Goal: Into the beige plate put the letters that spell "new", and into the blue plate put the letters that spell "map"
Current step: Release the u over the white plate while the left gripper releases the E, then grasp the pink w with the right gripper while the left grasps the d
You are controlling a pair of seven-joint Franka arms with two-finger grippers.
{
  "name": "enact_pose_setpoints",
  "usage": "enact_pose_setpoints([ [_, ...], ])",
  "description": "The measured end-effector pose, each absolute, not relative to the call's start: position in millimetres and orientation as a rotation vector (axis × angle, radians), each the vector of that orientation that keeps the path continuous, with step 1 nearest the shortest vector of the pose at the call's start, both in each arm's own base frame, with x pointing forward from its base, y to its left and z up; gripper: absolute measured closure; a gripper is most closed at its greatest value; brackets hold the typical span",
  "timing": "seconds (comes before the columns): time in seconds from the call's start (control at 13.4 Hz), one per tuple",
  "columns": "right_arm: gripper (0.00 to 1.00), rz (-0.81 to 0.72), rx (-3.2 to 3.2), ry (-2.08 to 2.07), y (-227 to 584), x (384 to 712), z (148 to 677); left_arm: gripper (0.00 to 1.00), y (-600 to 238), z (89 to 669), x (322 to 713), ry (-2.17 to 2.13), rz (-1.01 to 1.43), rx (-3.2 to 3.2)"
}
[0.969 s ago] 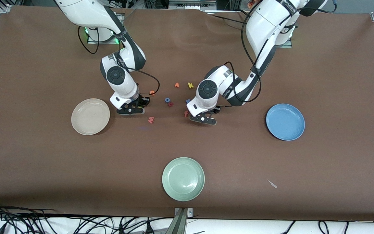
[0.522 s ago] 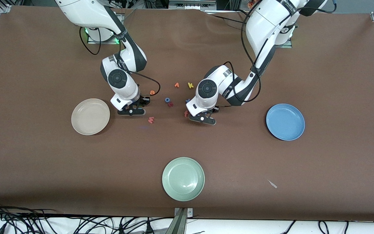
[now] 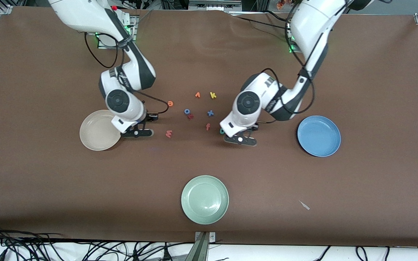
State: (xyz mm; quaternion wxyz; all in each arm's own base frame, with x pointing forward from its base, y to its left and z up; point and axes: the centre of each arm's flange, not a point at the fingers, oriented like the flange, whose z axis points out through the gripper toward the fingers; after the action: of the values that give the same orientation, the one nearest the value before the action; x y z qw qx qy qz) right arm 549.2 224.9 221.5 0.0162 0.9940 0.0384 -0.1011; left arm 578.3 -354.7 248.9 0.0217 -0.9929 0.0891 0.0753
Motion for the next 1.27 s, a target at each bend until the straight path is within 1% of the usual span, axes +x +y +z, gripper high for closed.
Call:
enact_pose_setpoints([
  [0.3, 0.73, -0.340, 3.092, 0.225, 177.6, 565.4, 221.9, 0.73, -252.6, 257.2, 614.7, 0.432, 0.388, -3.035],
  [0.6, 0.73, -0.336, 3.075, 0.329, 142.0, 575.3, 222.5, 0.73, -139.0, 249.8, 643.5, 0.592, 0.449, -3.054],
  [0.75, 0.73, -0.334, 3.068, 0.372, 125.8, 579.2, 222.9, 0.73, -89.5, 240.5, 645.6, 0.633, 0.487, -3.066],
  [0.89, 0.69, -0.338, 3.069, 0.392, 105.9, 583.0, 222.2, 0.73, -52.2, 224.5, 639.9, 0.646, 0.528, -3.080],
  [1.04, 0.48, -0.340, 3.074, 0.370, 94.8, 584.9, 221.7, 0.73, -40.1, 204.8, 630.7, 0.654, 0.522, -3.085],
  [1.12, 0.40, -0.334, 3.076, 0.368, 94.9, 586.3, 223.1, 0.67, -40.7, 199.6, 627.6, 0.670, 0.522, -3.070],
  [1.27, 0.17, -0.313, 3.081, 0.344, 100.9, 590.2, 228.2, 0.46, -49.5, 206.1, 628.4, 0.704, 0.504, -3.055],
])
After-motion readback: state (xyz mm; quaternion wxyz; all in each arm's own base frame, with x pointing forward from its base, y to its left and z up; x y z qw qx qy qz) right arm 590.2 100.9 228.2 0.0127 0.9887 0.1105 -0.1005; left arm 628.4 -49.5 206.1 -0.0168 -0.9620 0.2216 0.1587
